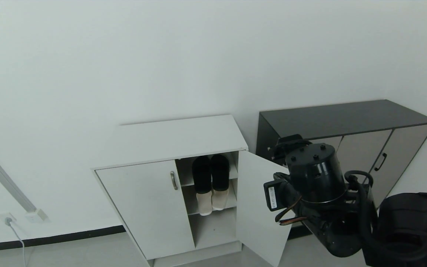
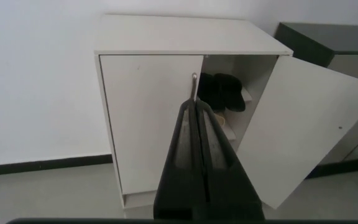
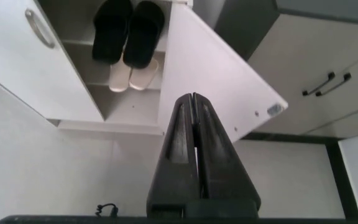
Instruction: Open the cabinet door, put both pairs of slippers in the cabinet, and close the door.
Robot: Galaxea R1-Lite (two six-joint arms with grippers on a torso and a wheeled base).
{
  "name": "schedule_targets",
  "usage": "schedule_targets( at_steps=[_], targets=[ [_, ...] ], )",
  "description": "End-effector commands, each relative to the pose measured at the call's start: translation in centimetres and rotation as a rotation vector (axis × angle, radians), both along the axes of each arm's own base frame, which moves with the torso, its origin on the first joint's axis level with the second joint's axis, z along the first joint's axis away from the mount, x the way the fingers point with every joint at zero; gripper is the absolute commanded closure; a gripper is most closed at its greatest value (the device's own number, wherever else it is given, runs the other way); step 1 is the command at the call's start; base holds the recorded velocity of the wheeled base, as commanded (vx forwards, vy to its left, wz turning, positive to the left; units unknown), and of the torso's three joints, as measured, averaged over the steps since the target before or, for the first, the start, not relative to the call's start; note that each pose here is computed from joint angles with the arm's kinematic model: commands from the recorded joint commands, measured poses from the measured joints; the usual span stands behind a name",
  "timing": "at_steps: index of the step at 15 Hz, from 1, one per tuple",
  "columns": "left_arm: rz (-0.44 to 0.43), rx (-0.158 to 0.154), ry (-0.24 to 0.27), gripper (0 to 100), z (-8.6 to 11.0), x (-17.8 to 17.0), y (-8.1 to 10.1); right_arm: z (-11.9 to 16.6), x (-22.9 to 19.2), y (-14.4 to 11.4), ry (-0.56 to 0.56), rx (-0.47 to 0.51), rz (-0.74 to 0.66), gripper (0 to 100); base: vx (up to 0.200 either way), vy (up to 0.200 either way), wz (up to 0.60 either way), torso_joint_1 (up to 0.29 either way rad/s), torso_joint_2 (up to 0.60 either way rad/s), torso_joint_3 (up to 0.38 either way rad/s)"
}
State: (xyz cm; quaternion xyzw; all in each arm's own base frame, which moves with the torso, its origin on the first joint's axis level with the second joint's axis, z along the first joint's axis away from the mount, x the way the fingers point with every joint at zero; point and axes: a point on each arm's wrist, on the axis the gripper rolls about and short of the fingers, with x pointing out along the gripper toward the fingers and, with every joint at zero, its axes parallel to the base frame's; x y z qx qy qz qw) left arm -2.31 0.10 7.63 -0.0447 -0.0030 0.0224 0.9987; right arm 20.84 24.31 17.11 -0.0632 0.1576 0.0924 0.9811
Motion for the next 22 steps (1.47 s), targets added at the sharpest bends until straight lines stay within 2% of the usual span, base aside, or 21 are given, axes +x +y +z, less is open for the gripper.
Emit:
schedule_targets(
  at_steps=[1, 4, 10, 15, 22],
  targets=[
    [0.001, 0.0, 0.001, 100, 0.0, 0.0, 0.0, 0.0, 0.4, -0.2, 0.0, 0.001, -0.014, 100, 0.0, 0.0, 0.0, 0.0, 0.0, 0.0],
    [0.001, 0.0, 0.001, 100, 0.0, 0.0, 0.0, -0.8, 2.2, -0.7, 0.014, -0.007, -0.054, 100, 0.0, 0.0, 0.0, 0.0, 0.0, 0.0],
    [0.001, 0.0, 0.001, 100, 0.0, 0.0, 0.0, -1.9, 10.4, -3.3, 0.039, 0.063, -0.103, 100, 0.0, 0.0, 0.0, 0.0, 0.0, 0.0],
    [0.001, 0.0, 0.001, 100, 0.0, 0.0, 0.0, -4.2, 16.1, -4.6, 0.051, 0.082, -0.163, 100, 0.0, 0.0, 0.0, 0.0, 0.0, 0.0],
    [0.001, 0.0, 0.001, 100, 0.0, 0.0, 0.0, -6.4, 20.1, -5.2, 0.053, 0.094, -0.193, 100, 0.0, 0.0, 0.0, 0.0, 0.0, 0.0]
  ],
)
